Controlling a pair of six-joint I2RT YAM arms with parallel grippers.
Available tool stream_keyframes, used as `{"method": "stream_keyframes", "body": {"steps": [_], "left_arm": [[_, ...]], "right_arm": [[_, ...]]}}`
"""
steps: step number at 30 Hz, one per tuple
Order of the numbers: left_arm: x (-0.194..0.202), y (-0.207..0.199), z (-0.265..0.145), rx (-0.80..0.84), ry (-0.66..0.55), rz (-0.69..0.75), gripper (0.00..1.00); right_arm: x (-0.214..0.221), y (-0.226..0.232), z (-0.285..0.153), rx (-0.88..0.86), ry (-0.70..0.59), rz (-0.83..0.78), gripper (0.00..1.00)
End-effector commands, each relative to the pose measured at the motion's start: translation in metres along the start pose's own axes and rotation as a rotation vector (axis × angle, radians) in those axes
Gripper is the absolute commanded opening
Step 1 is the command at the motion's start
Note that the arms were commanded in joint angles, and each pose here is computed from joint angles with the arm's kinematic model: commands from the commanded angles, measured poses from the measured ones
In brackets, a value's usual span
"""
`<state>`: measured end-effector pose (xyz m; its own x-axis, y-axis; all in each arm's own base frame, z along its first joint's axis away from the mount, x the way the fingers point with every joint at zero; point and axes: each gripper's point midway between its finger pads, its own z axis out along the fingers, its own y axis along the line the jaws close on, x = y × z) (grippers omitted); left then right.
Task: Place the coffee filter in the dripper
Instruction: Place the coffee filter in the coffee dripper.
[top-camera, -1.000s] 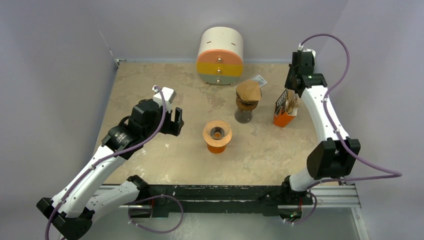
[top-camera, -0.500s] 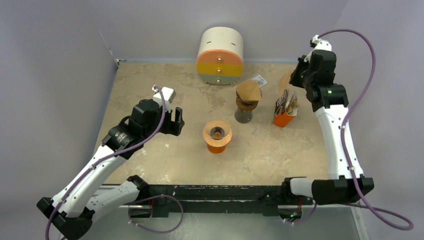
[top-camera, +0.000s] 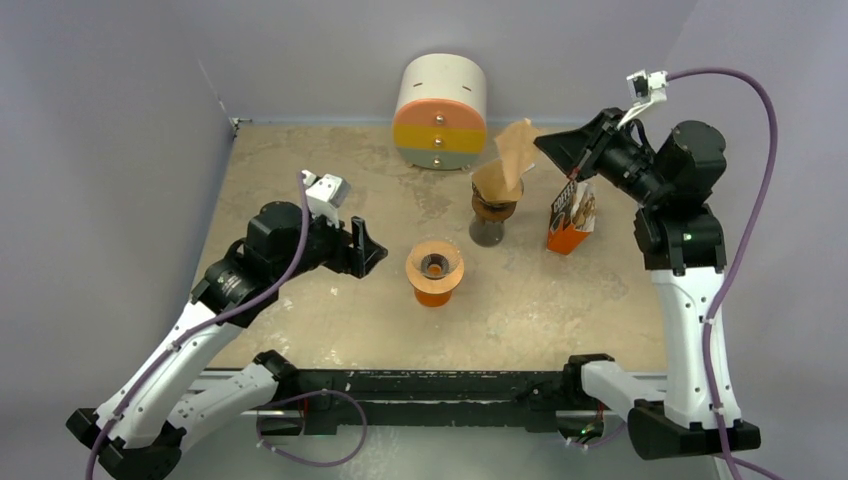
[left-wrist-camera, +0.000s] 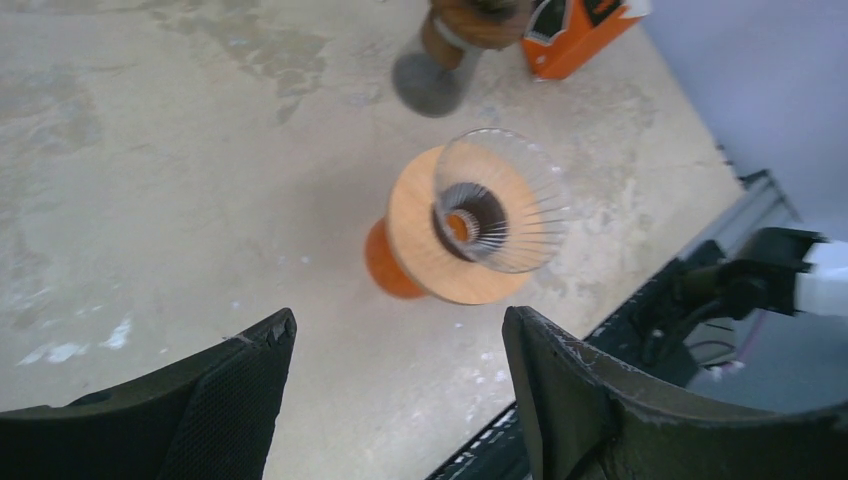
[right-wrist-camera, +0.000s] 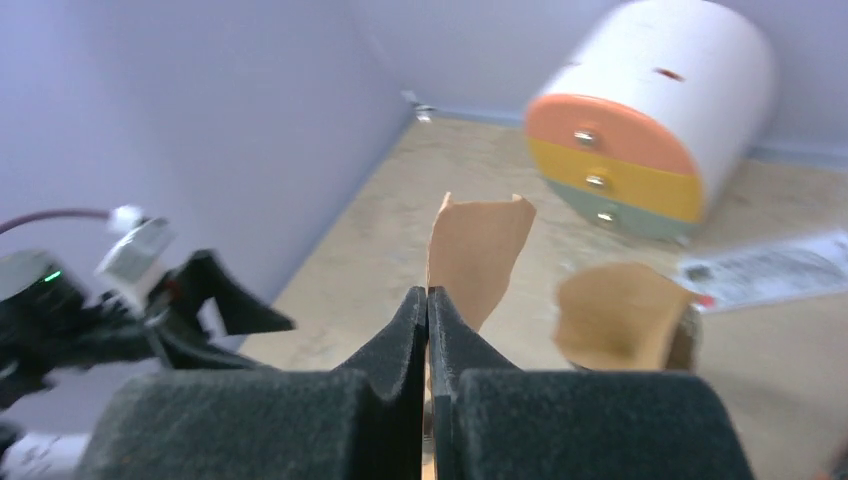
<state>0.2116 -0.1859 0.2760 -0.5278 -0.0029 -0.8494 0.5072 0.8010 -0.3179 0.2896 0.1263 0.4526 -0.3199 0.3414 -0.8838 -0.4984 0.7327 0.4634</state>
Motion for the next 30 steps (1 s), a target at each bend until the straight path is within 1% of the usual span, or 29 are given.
{"method": "stream_keyframes", "body": {"steps": [1, 4, 8, 11, 15, 16, 20, 26, 30], "left_arm": [[-0.038, -0.055, -0.021, 0.259, -0.110, -0.053, 0.75], [-0.047, -0.074, -0.031, 0.363, -0.144, -0.089, 0.77], [-0.059, -0.098, -0.044, 0.517, -0.223, -0.142, 0.82], [-0.066, -0.114, -0.053, 0.630, -0.258, -0.177, 0.85], [-0.076, -0.129, -0.062, 0.747, -0.306, -0.223, 0.88], [-0.081, -0.132, -0.065, 0.778, -0.333, -0.231, 0.88], [-0.091, -0.137, -0.072, 0.860, -0.420, -0.266, 0.90], [-0.106, -0.140, -0.076, 0.924, -0.515, -0.298, 0.90], [-0.119, -0.138, -0.082, 0.951, -0.616, -0.306, 0.90]], "right_arm": [[-0.007, 0.075, -0.013, -0.396, -0.005, -0.007, 0.00], [-0.004, 0.097, -0.018, -0.506, 0.006, -0.019, 0.00], [0.006, 0.135, -0.020, -0.637, 0.015, -0.056, 0.00], [0.007, 0.156, -0.024, -0.702, -0.010, -0.078, 0.00], [0.004, 0.178, -0.031, -0.800, -0.038, -0.048, 0.00], [0.003, 0.182, -0.032, -0.818, -0.048, -0.045, 0.00], [0.001, 0.197, -0.039, -0.865, -0.087, -0.040, 0.00], [-0.002, 0.210, -0.043, -0.917, -0.130, 0.010, 0.00], [-0.002, 0.213, -0.039, -0.912, -0.163, 0.040, 0.00]]}}
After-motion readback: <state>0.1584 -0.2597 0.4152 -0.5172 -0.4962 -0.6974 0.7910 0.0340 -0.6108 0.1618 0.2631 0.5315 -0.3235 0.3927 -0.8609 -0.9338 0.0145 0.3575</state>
